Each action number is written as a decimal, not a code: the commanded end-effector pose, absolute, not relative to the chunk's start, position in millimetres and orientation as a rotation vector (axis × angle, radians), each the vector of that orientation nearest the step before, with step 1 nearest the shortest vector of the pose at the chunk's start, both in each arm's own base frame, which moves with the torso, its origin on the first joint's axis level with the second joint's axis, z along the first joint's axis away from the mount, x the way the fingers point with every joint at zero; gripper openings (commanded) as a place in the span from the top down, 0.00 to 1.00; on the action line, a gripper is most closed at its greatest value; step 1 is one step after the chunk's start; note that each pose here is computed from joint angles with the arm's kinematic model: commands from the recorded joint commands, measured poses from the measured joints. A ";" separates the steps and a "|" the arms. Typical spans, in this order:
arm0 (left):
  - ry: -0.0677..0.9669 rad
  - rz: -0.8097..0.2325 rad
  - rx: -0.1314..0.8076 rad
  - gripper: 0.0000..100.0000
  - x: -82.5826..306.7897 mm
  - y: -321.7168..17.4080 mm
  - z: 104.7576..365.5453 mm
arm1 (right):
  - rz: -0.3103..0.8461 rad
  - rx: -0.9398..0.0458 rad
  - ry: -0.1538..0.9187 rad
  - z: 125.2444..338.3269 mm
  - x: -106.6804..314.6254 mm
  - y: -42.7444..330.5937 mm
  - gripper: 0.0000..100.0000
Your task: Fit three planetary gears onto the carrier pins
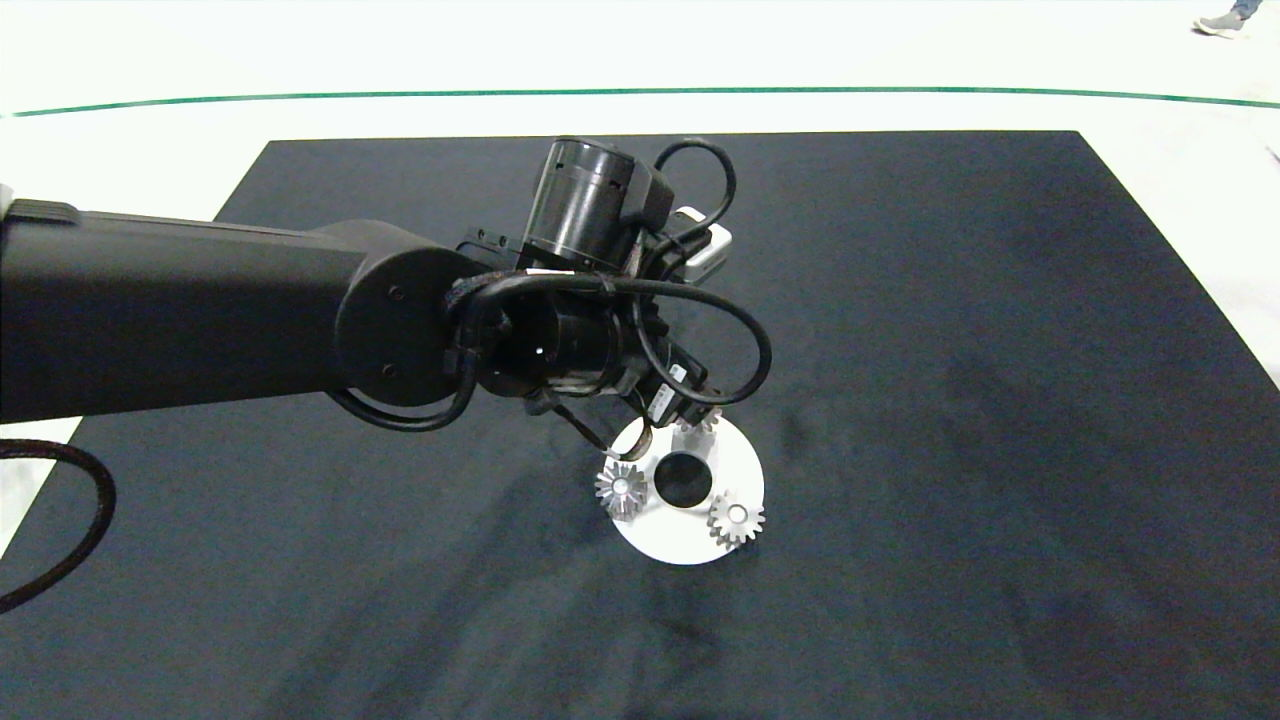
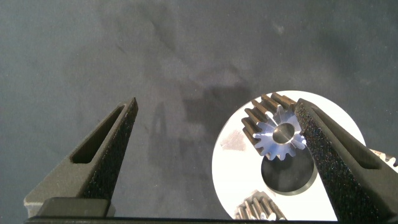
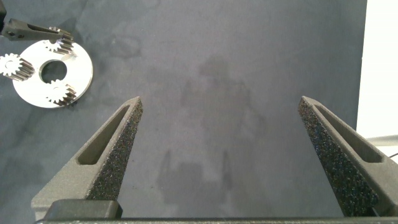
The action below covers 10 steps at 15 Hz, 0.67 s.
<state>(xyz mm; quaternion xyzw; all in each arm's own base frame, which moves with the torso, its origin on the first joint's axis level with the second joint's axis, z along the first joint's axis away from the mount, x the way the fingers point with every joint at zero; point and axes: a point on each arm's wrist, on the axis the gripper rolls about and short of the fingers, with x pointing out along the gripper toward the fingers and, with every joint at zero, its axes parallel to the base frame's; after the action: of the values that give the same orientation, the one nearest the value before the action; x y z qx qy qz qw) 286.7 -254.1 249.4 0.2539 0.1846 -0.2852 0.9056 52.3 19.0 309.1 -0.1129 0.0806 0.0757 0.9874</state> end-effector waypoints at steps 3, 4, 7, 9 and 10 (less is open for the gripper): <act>0.343 -0.584 0.539 0.00 288.1 -250.9 257.2 | 0.151 -0.230 0.163 309.0 52.1 18.9 0.00; 0.339 -0.584 0.541 0.00 287.9 -250.0 258.1 | 0.151 -0.230 0.163 309.0 52.1 18.9 0.00; 0.339 -0.574 0.539 0.00 286.6 -244.2 260.7 | 0.152 -0.231 0.165 308.9 52.6 19.2 0.00; 0.354 -0.577 0.545 0.00 285.3 -243.8 256.2 | 0.151 -0.230 0.163 309.0 52.1 18.9 0.00; 0.361 -0.576 0.548 0.00 284.5 -243.1 253.8 | 0.151 -0.230 0.163 309.0 52.1 18.9 0.00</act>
<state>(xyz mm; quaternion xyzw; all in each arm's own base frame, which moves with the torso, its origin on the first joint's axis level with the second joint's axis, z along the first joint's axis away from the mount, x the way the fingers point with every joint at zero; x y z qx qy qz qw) 286.4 -244.7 253.8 0.2640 0.1737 -0.2794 0.9067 52.2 19.0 309.3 -0.1133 0.0803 0.0759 0.9874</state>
